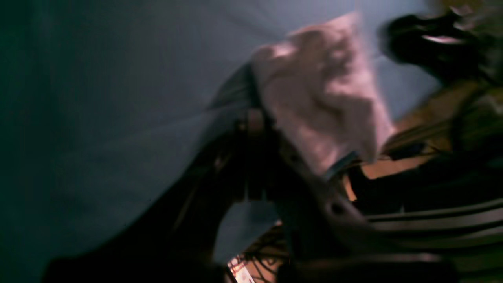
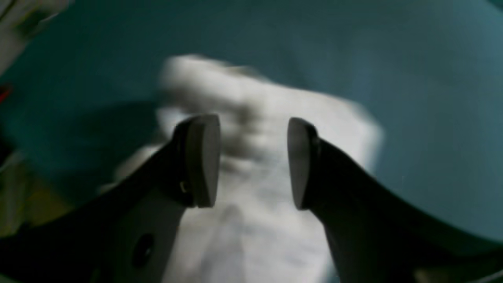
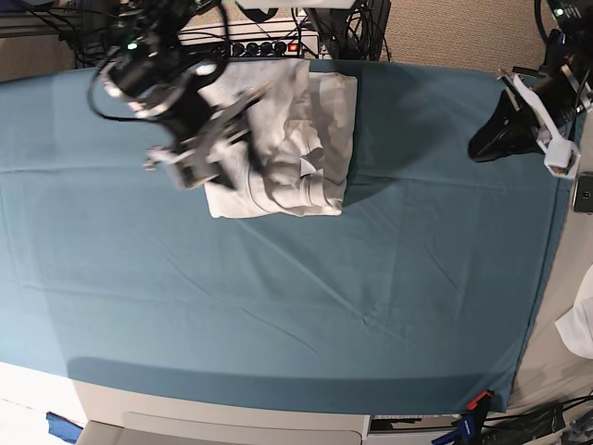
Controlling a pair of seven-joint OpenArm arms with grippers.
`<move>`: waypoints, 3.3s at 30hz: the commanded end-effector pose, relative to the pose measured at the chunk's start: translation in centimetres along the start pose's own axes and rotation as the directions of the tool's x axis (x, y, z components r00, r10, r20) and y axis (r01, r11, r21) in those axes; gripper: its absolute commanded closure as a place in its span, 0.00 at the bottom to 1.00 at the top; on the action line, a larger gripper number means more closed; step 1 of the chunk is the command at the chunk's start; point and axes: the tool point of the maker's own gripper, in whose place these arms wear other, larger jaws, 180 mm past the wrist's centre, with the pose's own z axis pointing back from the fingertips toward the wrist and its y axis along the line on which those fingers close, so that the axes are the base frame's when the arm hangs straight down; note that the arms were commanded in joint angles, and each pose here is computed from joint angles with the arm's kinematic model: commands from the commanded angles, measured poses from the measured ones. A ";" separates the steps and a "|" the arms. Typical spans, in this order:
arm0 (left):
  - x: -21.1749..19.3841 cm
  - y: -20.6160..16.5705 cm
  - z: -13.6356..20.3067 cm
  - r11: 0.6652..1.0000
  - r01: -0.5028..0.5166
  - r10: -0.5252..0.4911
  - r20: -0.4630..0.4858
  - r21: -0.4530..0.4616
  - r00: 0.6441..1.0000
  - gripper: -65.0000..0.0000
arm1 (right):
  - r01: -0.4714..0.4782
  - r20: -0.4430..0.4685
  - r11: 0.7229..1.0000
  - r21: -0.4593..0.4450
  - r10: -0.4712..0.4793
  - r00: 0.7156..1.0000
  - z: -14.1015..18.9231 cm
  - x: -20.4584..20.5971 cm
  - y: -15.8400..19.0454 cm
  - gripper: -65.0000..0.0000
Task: Fold the T-shirt properly
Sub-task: 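Fold the collar end over onto the bundle with the right gripper, then press the bundle edges with both grippers to square the fold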
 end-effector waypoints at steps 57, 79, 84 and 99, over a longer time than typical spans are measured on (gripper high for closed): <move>-11.3 -14.7 -17.2 0.950 0.107 -0.206 -0.331 -0.294 0.921 1.00 | 0.300 0.121 0.929 0.217 -0.330 0.936 -1.8 0.3 -3.9 1.00; -13.8 -6.6 -14.1 0.969 0.238 -0.241 -0.510 -0.071 0.826 1.00 | 0.391 -0.053 0.910 0.136 -0.387 0.921 -9.3 -3.7 -7.5 1.00; -13.8 -6.6 -14.1 0.969 0.238 -0.240 -0.509 -0.071 0.826 1.00 | 0.406 -0.097 0.913 -0.049 -0.409 0.907 -9.4 -5.7 -10.3 1.00; -13.6 -6.4 -14.1 0.965 0.255 -0.252 -0.511 -0.066 0.822 1.00 | 0.230 -0.084 0.950 -0.211 -0.252 0.964 -7.1 -3.3 -17.5 1.00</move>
